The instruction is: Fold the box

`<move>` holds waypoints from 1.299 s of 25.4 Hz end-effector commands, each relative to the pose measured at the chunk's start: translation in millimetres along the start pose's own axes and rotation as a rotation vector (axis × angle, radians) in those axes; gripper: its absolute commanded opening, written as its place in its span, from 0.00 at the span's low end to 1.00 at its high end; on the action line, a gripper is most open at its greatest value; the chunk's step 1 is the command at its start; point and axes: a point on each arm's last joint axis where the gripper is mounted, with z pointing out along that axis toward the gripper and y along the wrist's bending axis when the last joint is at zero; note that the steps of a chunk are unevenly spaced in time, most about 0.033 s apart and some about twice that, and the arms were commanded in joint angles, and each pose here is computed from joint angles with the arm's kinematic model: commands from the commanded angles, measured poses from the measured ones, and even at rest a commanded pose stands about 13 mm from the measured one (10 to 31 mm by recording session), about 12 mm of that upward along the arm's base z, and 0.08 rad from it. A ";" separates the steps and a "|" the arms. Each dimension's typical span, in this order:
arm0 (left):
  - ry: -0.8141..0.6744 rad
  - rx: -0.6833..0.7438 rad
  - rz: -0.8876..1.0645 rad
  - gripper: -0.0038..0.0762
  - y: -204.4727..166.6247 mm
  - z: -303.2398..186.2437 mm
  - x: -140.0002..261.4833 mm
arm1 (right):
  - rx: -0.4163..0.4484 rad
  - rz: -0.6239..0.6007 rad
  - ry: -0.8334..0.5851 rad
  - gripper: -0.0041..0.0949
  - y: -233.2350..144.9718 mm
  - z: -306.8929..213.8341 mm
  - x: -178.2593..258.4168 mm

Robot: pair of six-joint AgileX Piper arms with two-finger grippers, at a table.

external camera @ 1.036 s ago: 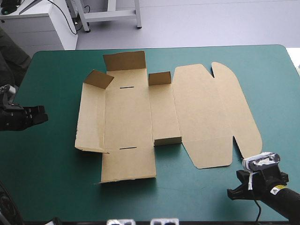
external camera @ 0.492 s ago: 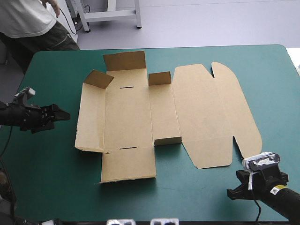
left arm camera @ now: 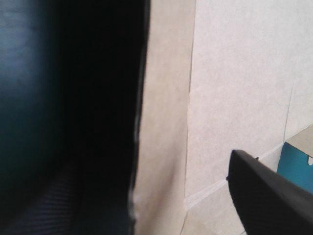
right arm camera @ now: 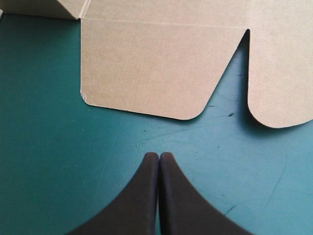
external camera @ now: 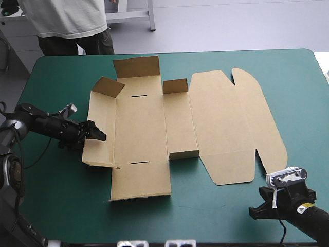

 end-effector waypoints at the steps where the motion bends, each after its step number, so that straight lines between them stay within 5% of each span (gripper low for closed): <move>1: 0.002 0.096 0.018 0.77 -25.5 -4.5 -0.1 | 0.006 0.005 -0.067 0.02 -0.1 -4.7 -10.9; 5: -0.009 0.082 0.008 0.67 -27.9 -0.2 -2.1 | 0.006 0.005 -0.067 0.02 -0.1 -4.7 -10.9; 10: -0.020 0.073 -0.045 0.08 -26.0 0.9 -3.9 | 0.006 0.005 -0.067 0.02 -0.1 -4.7 -10.9; 11: -0.015 0.074 -0.058 0.04 -24.4 2.7 -4.4 | 0.006 0.005 -0.067 0.02 -0.1 -4.7 -10.9; 33: 0.026 0.046 0.165 0.04 -38.2 8.1 -15.3 | 0.002 0.008 -0.067 0.02 0.3 -4.7 -10.9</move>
